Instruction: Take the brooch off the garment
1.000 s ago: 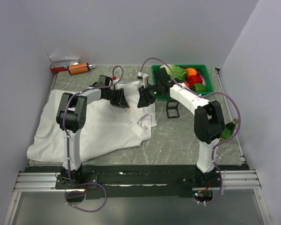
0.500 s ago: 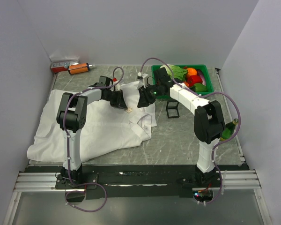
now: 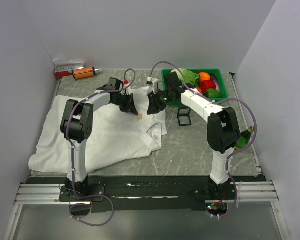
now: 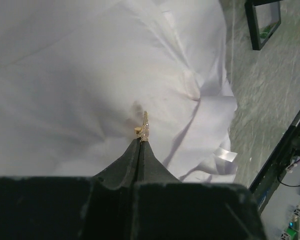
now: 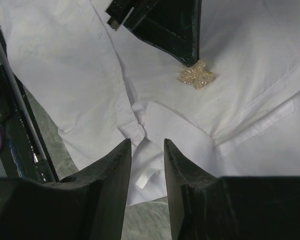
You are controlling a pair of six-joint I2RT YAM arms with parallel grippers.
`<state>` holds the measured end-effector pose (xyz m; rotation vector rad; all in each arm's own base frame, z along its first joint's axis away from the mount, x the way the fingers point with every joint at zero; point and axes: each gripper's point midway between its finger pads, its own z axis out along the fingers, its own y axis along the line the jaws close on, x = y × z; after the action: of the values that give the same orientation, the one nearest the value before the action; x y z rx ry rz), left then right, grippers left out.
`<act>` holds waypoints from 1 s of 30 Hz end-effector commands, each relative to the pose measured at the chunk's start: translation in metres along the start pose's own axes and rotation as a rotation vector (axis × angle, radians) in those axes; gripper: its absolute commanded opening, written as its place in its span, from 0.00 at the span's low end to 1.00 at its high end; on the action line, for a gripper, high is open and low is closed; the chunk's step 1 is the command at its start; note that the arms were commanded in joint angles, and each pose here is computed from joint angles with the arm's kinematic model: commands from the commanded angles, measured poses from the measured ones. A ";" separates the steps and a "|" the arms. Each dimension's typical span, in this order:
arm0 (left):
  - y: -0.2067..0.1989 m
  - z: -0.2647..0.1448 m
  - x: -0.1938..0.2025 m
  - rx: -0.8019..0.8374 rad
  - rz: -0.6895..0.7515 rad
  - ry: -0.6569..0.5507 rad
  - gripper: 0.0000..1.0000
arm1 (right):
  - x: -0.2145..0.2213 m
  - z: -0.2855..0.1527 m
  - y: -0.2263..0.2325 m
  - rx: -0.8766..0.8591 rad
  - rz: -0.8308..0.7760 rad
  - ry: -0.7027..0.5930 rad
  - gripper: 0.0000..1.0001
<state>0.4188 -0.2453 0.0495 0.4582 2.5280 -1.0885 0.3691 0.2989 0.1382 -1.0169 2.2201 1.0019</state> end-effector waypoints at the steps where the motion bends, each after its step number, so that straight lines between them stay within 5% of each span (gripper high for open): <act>1: -0.042 -0.043 -0.039 -0.055 0.196 -0.073 0.01 | -0.011 -0.010 -0.002 0.068 -0.039 -0.030 0.39; 9: -0.046 -0.054 -0.025 -0.308 0.481 0.013 0.01 | -0.009 -0.010 -0.003 0.067 -0.007 -0.027 0.39; 15: -0.059 -0.037 0.010 -0.353 0.530 0.052 0.01 | 0.001 -0.021 -0.019 0.145 0.046 -0.020 0.40; 22: -0.082 0.004 0.071 -0.109 0.346 0.122 0.23 | 0.027 -0.032 -0.032 0.174 0.129 0.010 0.41; 26: -0.095 0.003 0.061 -0.044 0.276 0.061 0.43 | 0.022 -0.033 -0.029 0.154 0.147 -0.007 0.43; 30: -0.114 -0.032 0.022 0.021 0.307 -0.049 0.47 | 0.015 -0.027 -0.024 0.106 0.172 -0.029 0.43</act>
<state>0.3140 -0.2809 0.0501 0.8461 2.5583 -0.8308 0.3709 0.2472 0.0975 -0.7883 2.4434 0.8793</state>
